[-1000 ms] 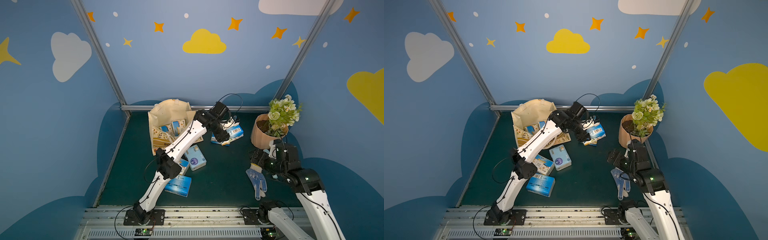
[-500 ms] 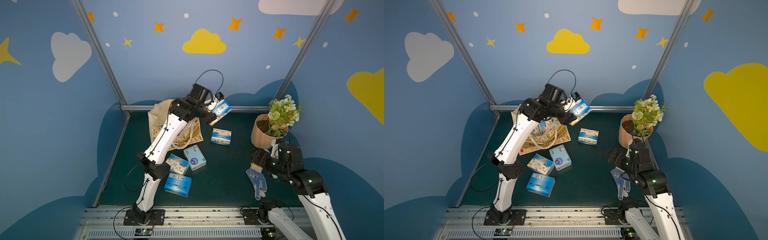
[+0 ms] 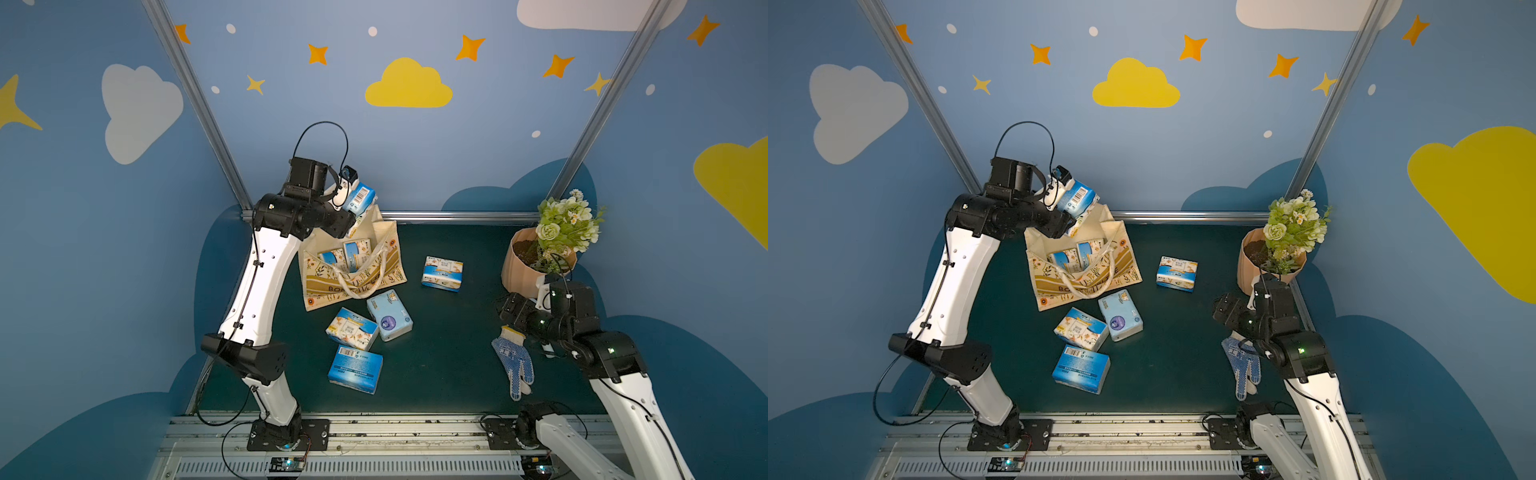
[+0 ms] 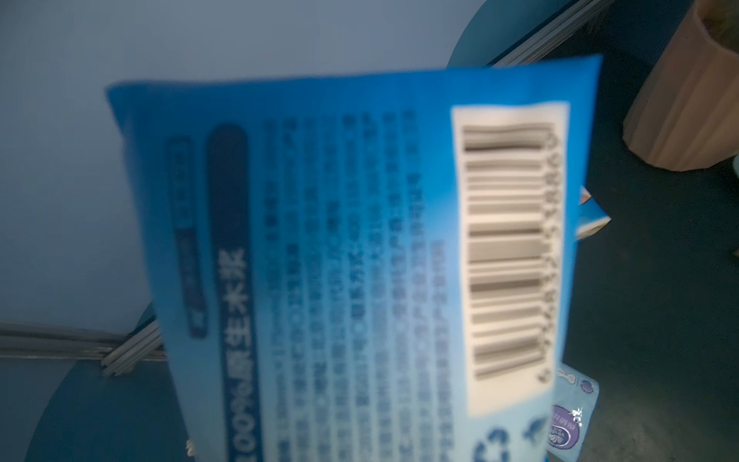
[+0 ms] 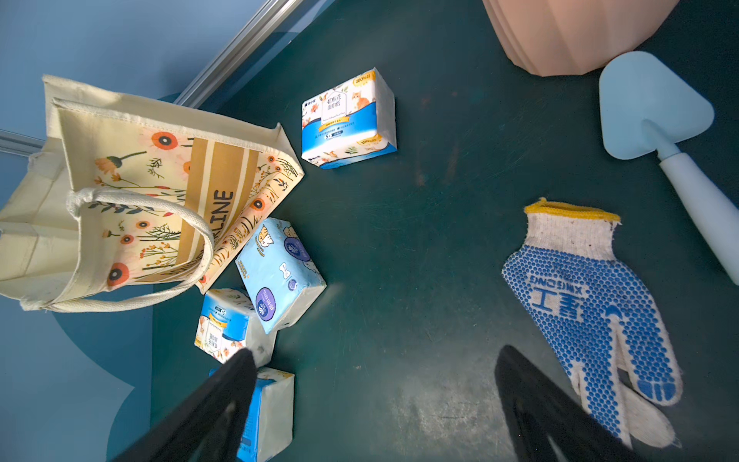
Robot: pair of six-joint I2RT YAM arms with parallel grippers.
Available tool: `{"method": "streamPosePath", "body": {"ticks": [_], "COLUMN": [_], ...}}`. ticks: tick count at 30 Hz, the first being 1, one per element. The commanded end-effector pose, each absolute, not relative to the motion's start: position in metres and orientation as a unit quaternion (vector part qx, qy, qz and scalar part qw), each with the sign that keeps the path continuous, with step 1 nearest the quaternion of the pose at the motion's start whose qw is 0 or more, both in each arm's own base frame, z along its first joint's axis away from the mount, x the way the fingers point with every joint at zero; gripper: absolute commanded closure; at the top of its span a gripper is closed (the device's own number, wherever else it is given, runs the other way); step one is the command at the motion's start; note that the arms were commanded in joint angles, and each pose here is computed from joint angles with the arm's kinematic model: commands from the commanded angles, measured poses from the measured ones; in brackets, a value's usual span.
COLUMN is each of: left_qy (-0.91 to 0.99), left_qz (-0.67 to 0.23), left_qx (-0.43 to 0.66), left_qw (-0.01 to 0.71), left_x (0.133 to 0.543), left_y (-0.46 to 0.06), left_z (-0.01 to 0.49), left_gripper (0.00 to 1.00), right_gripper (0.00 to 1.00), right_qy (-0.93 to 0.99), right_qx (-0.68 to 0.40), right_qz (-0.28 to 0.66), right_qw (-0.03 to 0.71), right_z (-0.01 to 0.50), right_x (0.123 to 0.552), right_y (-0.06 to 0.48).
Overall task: Put tissues into the canvas bag
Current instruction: Place the pack of facial tissues in the canvas bag.
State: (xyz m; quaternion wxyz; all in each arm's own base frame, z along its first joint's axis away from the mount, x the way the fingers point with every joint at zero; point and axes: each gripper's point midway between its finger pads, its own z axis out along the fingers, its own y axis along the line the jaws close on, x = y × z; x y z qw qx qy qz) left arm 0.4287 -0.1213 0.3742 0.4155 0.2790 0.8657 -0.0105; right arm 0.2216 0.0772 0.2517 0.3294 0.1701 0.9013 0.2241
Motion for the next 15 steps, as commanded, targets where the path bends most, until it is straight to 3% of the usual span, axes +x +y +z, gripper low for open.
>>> {"method": "streamPosePath", "body": {"ticks": [1,15], "left_qy": [0.877,0.930], "left_qz": [-0.002,-0.060], "left_qx": [0.242,0.203], "left_qw": [0.416,0.301], "left_x": [0.452,0.484], "left_y": [-0.105,-0.114], "left_z": [0.354,0.259], "left_gripper": [0.32,0.32], "right_gripper": [0.05,0.05], "right_qy": [0.902,0.905], "right_qx": [0.164,0.162], "right_qz": [0.229,0.222], "right_qw": [0.329,0.325], "right_z": [0.247,0.242], "right_x": [0.224,0.217], "right_y": [0.080,0.077]}}
